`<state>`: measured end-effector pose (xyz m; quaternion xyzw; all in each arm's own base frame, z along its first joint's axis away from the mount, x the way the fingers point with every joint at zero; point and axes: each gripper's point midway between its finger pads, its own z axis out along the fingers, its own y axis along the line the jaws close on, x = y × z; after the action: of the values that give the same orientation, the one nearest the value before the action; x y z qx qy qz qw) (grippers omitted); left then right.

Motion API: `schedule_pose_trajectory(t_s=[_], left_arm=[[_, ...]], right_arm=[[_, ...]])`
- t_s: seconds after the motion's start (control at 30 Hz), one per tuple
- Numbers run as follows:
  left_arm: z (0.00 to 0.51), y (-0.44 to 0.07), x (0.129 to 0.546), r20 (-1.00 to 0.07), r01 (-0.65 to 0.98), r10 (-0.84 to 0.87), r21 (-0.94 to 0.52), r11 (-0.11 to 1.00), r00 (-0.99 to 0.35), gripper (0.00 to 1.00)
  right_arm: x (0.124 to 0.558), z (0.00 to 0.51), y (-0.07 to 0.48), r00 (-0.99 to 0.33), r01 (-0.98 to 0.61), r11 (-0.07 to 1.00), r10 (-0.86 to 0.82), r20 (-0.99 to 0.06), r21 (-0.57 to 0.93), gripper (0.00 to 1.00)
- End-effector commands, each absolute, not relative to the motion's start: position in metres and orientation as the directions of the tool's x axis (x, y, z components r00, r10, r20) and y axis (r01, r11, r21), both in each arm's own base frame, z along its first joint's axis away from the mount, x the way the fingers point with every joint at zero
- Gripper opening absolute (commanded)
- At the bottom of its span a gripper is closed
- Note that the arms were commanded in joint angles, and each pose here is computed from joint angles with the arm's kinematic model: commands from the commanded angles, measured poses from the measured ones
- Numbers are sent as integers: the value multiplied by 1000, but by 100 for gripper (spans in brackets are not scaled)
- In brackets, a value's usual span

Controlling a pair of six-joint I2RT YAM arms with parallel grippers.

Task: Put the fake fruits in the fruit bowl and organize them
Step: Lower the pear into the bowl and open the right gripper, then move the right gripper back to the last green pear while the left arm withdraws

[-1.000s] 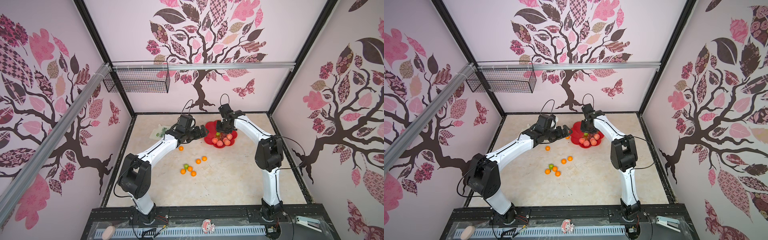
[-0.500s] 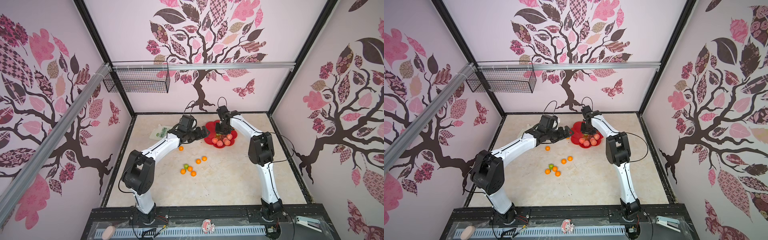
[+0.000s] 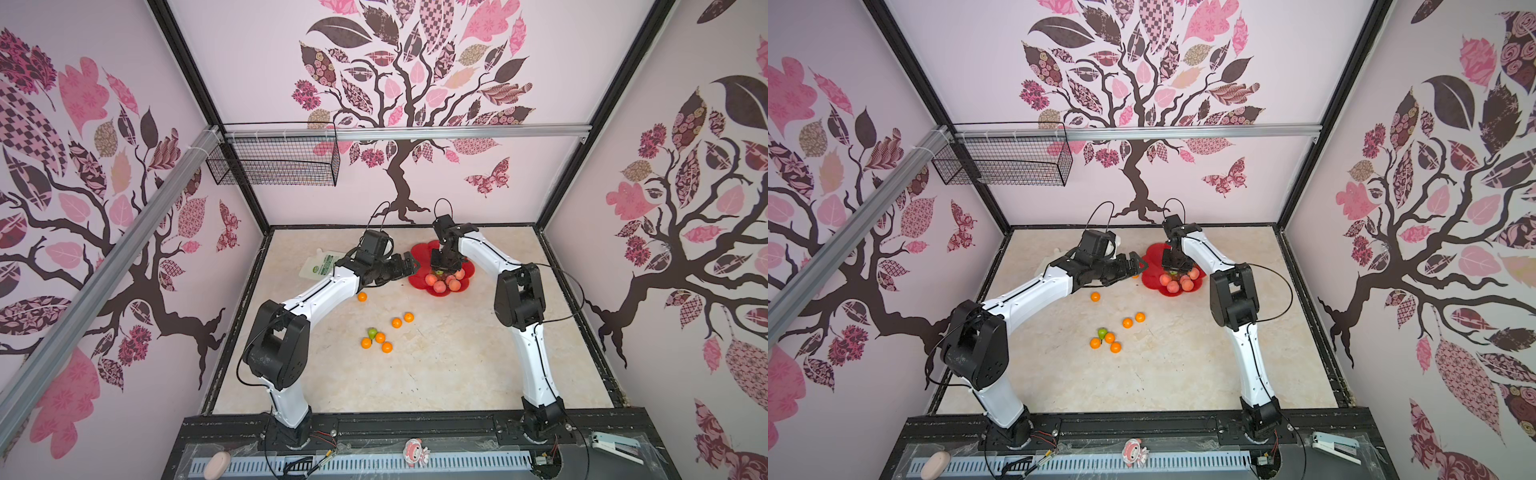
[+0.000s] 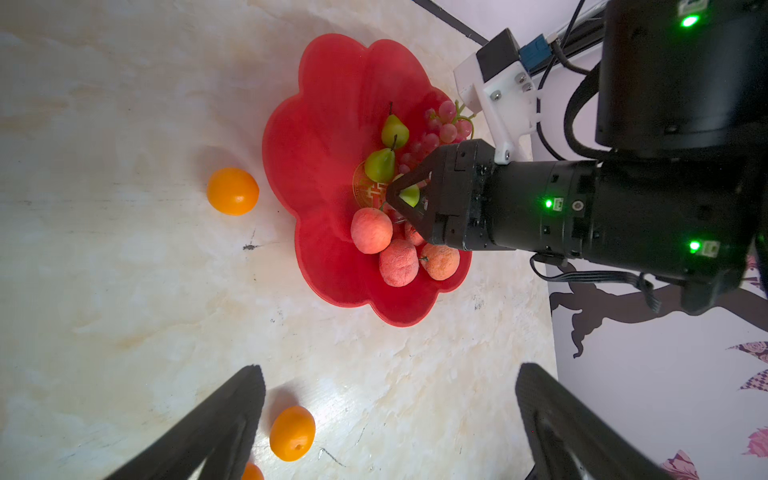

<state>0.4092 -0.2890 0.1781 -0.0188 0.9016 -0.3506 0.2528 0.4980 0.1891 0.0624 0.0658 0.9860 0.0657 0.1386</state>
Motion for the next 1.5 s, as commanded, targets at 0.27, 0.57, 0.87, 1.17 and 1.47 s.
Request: schedule_pose_trajectory(t_s=[0.27,0.57,0.87,1.17,1.47], left_arm=[[204,-295,415,-491,197,-207,-649,735,-846,98],[231,-279,396,-536,221,-211,-631,744,-818,98],[235,-242,352,-555,189,-235,-601,776,-798,98],[210,-189,299,-542,77,-286,-551,831,-790,98],[187,-138,258,-495,-56,-386,-557,829,-778,98]], right_arm=[[505,75,185,-949,116,983,153,-277,143,44],[499,136,186,-915,104,975,171,-366,194,45],[455,167,203,-883,38,977,130,-450,208,45],[397,163,254,-894,-77,975,27,-448,210,45],[346,136,324,-911,-187,959,-89,-404,211,44]])
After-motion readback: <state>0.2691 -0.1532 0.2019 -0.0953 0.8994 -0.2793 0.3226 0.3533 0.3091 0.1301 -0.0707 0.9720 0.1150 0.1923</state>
